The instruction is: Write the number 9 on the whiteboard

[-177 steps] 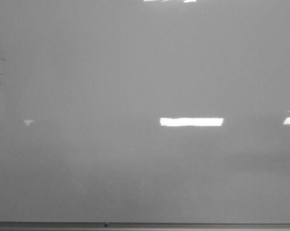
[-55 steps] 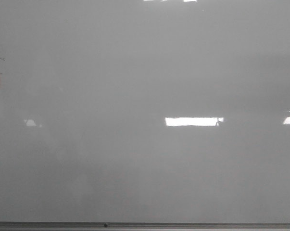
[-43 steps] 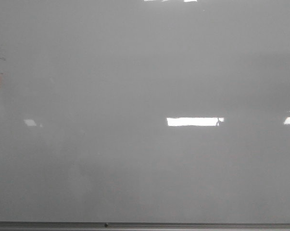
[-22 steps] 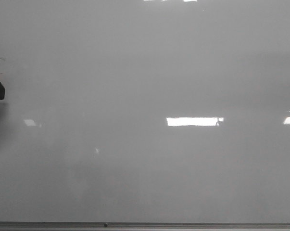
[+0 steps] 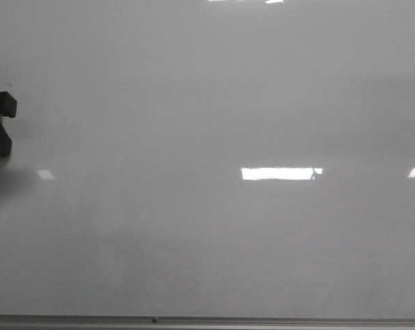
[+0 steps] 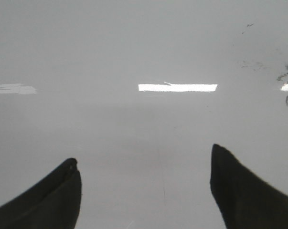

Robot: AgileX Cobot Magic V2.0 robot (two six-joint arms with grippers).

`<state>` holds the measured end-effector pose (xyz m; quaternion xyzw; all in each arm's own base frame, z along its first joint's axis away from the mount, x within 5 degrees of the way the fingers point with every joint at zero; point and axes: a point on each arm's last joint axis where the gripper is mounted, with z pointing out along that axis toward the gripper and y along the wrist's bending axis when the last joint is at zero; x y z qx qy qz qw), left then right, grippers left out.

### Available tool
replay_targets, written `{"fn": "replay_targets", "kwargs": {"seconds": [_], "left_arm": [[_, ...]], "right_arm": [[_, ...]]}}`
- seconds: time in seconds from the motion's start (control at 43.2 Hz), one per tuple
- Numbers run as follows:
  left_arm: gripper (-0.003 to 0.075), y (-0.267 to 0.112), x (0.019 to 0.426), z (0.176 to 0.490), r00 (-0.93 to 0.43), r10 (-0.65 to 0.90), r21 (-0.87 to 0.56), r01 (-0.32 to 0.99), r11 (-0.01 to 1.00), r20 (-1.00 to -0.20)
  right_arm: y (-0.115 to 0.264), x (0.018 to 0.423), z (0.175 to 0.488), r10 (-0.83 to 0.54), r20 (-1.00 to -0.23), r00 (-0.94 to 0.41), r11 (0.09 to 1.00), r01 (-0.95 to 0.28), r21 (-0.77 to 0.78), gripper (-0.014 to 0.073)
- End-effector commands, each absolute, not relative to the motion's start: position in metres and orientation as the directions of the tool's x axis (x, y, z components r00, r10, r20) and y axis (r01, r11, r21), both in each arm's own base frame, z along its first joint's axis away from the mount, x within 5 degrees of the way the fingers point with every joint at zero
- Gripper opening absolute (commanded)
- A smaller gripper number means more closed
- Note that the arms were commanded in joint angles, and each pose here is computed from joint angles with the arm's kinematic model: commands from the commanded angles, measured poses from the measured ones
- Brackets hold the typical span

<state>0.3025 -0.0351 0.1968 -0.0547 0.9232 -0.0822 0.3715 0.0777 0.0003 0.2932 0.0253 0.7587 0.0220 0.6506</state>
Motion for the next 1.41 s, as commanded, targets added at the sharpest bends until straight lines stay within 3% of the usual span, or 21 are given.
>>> {"fn": "replay_targets", "kwargs": {"seconds": [0.0, 0.208, 0.416, 0.532, 0.648, 0.717, 0.879, 1.018, 1.203, 1.388], "left_arm": [[0.0209, -0.034, 0.315, 0.217, -0.599, -0.164, -0.181, -0.033, 0.983, -0.784], [-0.001, -0.034, 0.314, 0.221, -0.586, -0.164, -0.18, -0.031, 0.983, -0.794], [-0.0019, -0.038, 0.294, 0.241, -0.669, -0.083, -0.158, 0.051, 0.986, -0.739], [-0.0019, -0.042, 0.281, 0.257, -0.764, 0.012, -0.138, 0.132, 0.982, -0.645], [-0.0019, -0.049, 0.273, 0.272, -0.819, 0.225, -0.089, 0.317, 0.944, -0.527], [-0.0019, -0.057, 0.271, 0.281, -0.777, 0.365, -0.043, 0.448, 0.893, -0.512], [-0.0019, -0.088, 0.258, 0.289, -0.602, 0.636, 0.005, 0.724, 0.689, -0.484], [-0.0019, -0.124, 0.239, 0.291, -0.368, 0.802, 0.031, 0.901, 0.432, -0.47], [-0.0019, -0.164, 0.214, 0.298, -0.153, 0.873, 0.053, 0.978, 0.2, -0.463], [-0.0019, -0.195, 0.191, 0.32, 0.001, 0.875, 0.076, 0.996, 0.041, -0.484]], "right_arm": [[-0.001, 0.079, 0.311, 0.062, -0.997, -0.048, 0.998, 0.017, 0.061, 0.058], [-0.001, 0.079, 0.311, 0.062, -0.997, -0.048, 0.998, 0.017, 0.061, 0.058], [-0.001, 0.079, 0.311, 0.062, -0.996, -0.057, 0.998, 0.017, 0.061, 0.058], [-0.001, 0.082, 0.309, 0.064, -0.992, -0.107, 0.998, 0.017, 0.062, 0.058], [0.002, 0.089, 0.313, 0.069, -0.967, -0.245, 0.997, -0.003, 0.072, 0.058], [0.005, 0.096, 0.317, 0.033, -0.947, -0.321, 0.998, -0.042, 0.049, 0.058], [0.025, 0.113, 0.332, -0.146, -0.877, -0.457, 0.966, -0.258, -0.026, 0.058], [0.053, 0.123, 0.346, -0.357, -0.813, -0.459, 0.854, -0.514, -0.085, 0.058], [0.098, 0.127, 0.363, -0.532, -0.777, -0.335, 0.628, -0.772, -0.097, 0.0582], [0.139, 0.137, 0.37, -0.596, -0.766, -0.24, 0.473, -0.876, -0.094, 0.0582]]}}
